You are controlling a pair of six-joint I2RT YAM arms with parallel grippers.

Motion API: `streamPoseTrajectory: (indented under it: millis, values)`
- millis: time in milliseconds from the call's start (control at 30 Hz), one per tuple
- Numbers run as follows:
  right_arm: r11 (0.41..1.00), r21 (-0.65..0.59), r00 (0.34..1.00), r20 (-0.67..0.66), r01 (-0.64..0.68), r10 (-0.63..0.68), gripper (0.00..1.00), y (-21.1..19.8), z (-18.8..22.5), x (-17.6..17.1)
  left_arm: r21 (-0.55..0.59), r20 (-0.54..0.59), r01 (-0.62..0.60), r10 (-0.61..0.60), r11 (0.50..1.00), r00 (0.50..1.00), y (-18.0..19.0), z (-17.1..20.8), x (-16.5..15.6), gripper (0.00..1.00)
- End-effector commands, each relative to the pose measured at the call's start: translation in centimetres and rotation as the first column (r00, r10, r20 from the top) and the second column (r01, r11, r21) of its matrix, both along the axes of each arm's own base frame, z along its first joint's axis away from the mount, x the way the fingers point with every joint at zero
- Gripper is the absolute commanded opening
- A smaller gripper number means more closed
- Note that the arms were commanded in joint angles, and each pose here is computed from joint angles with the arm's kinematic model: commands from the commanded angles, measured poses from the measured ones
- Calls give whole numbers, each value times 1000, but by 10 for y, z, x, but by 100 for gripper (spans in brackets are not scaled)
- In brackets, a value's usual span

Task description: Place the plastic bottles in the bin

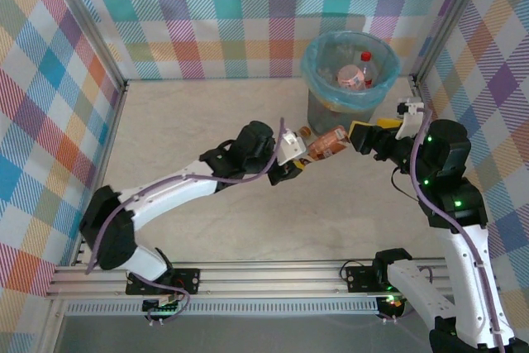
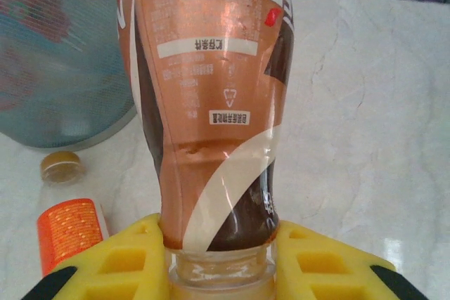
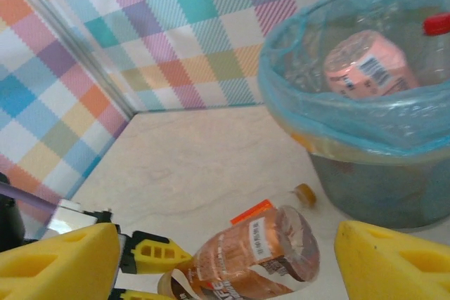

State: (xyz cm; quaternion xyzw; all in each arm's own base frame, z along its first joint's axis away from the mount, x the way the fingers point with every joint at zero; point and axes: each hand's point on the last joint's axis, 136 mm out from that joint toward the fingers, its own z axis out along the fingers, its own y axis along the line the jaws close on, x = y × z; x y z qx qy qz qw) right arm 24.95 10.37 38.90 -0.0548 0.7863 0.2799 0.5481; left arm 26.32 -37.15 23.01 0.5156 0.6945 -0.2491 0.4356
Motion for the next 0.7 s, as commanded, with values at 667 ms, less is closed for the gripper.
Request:
streamPoseTrajectory:
  millis: [667]
  values:
    - [906,182,924,101,-381,369,96,94,56,19,-327,55,-308,344,893,938,85,105,-16,0]
